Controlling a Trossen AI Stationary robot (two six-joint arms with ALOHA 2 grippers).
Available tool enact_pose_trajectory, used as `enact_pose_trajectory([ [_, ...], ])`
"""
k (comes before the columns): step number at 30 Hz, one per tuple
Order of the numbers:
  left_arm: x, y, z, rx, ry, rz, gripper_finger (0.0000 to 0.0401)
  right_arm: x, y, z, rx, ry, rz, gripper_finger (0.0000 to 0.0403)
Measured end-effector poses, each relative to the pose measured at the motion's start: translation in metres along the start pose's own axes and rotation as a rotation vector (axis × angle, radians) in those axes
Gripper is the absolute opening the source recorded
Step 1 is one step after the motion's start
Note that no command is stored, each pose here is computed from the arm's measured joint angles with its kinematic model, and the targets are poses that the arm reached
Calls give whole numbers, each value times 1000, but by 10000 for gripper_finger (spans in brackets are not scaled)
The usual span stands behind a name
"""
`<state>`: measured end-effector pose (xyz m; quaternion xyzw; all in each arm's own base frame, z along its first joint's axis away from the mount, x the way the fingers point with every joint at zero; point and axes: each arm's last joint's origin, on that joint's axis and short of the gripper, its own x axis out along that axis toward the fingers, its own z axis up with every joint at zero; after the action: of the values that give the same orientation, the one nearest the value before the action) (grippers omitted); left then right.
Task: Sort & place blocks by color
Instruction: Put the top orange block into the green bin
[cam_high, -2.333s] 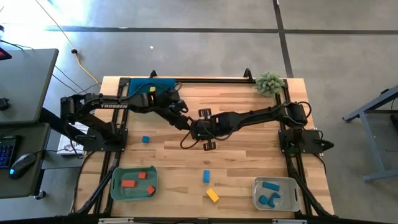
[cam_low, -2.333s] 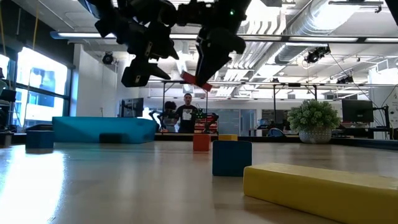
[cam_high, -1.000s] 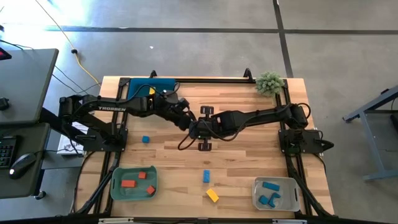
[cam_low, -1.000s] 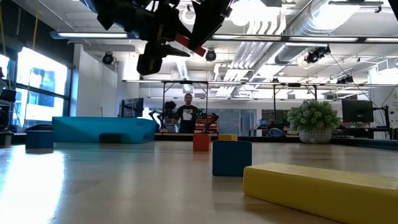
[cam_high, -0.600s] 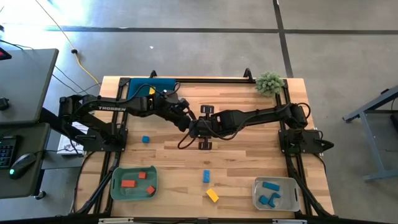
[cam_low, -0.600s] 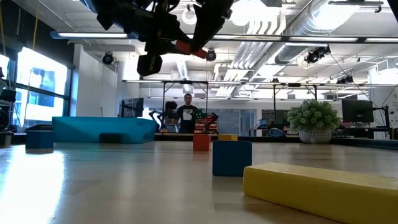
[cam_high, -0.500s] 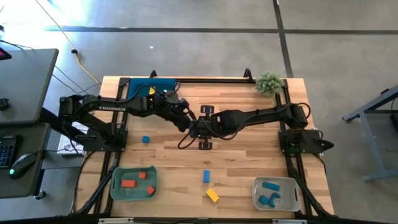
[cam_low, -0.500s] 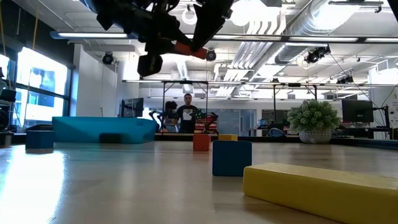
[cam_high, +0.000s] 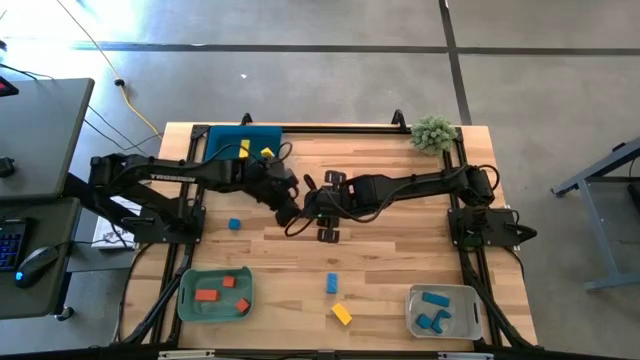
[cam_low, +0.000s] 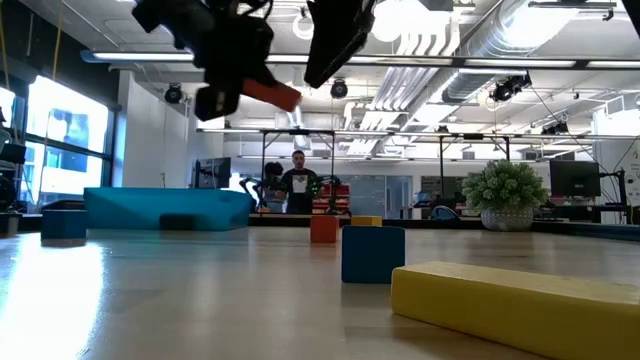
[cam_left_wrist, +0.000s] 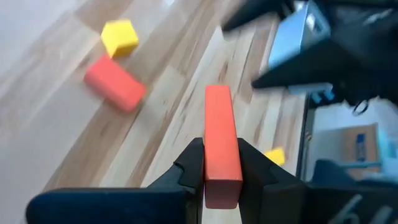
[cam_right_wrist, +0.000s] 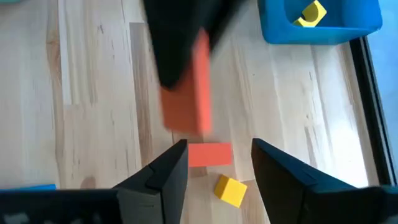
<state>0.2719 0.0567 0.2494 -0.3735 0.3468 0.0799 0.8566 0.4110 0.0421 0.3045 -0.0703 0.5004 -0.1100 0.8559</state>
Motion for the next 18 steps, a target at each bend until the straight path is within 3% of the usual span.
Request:
enact_pose_trajectory([
  [13, -43, -47, -62, 106, 145, 40, 36, 0, 0, 0, 82, 3, -1, 165],
  [18, -55, -53, -96, 121, 290, 153, 37, 1, -3, 0, 116, 5, -2, 165],
])
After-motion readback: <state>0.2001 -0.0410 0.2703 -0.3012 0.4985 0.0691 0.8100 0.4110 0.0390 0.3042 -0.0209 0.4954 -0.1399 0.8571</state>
